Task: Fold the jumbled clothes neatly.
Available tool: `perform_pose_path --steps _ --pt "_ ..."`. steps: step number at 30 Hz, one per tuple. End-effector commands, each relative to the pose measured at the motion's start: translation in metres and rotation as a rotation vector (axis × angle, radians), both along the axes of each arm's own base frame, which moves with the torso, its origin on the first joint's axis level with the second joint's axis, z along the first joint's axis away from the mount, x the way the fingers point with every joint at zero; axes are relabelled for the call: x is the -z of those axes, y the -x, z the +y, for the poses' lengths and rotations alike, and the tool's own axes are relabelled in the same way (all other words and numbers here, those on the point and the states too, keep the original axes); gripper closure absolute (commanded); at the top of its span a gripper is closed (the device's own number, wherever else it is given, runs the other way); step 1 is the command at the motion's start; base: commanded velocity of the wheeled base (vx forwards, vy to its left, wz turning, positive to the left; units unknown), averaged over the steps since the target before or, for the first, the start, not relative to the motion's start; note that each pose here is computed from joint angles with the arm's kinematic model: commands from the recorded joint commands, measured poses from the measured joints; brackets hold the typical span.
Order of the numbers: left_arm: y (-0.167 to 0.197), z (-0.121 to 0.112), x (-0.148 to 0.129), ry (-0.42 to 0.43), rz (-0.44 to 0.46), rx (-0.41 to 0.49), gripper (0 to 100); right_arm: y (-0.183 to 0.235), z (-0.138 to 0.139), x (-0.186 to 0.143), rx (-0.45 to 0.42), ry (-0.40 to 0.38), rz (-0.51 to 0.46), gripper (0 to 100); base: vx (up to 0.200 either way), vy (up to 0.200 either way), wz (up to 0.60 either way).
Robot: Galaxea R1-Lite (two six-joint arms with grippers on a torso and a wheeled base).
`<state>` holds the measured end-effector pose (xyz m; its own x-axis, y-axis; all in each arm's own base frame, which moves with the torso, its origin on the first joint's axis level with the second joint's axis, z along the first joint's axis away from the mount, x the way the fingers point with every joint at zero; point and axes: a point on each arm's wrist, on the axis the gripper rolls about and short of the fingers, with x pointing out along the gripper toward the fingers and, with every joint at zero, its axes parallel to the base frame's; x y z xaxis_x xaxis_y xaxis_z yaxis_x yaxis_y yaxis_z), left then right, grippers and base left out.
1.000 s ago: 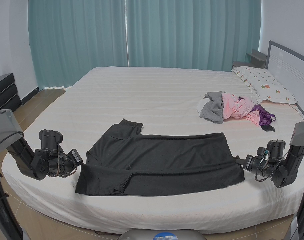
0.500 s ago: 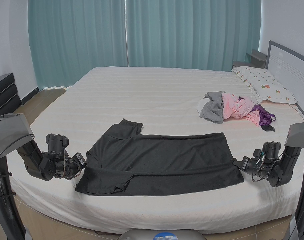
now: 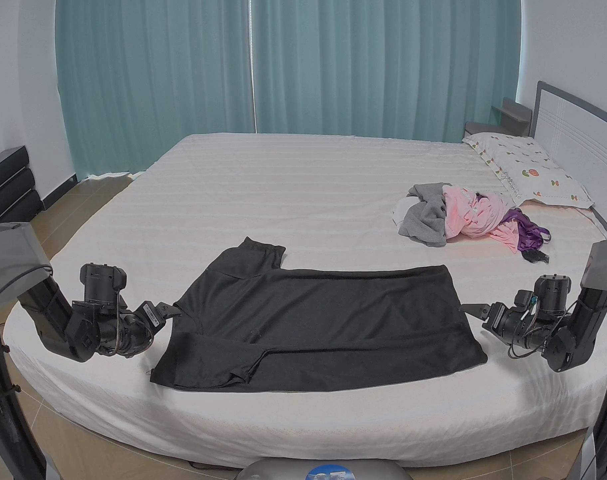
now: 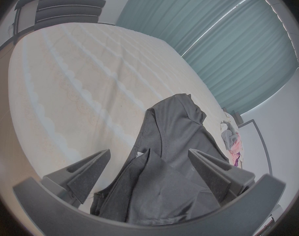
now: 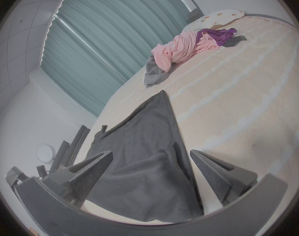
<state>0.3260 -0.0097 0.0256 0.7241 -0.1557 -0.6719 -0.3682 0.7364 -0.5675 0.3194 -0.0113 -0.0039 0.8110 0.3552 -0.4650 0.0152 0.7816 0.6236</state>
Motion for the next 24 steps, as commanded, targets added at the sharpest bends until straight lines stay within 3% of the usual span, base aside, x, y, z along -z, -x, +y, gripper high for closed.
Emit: perform_pose_path --steps 1,4,9,15,24 --pt "0.013 0.002 -0.022 0.003 -0.051 -0.007 0 0.008 0.006 -0.025 -0.005 -0.021 -0.051 0 0.000 0.000 0.00" --pt "0.023 0.000 -0.037 0.064 -0.073 -0.050 0 0.019 0.015 -0.033 0.000 -0.076 -0.031 0 0.000 0.000 0.00" --pt "0.025 -0.001 -0.042 0.075 -0.085 -0.056 0 0.024 0.016 -0.035 0.031 -0.140 -0.009 0 0.000 -0.120 0.00" --pt "0.026 -0.001 -0.040 0.076 -0.074 -0.057 0 0.027 0.016 -0.030 0.031 -0.140 -0.004 0 0.000 -0.200 0.00" --pt "0.023 0.000 -0.039 0.088 -0.075 -0.068 0 0.027 0.017 -0.026 0.028 -0.142 0.013 0 0.000 0.000 0.00"
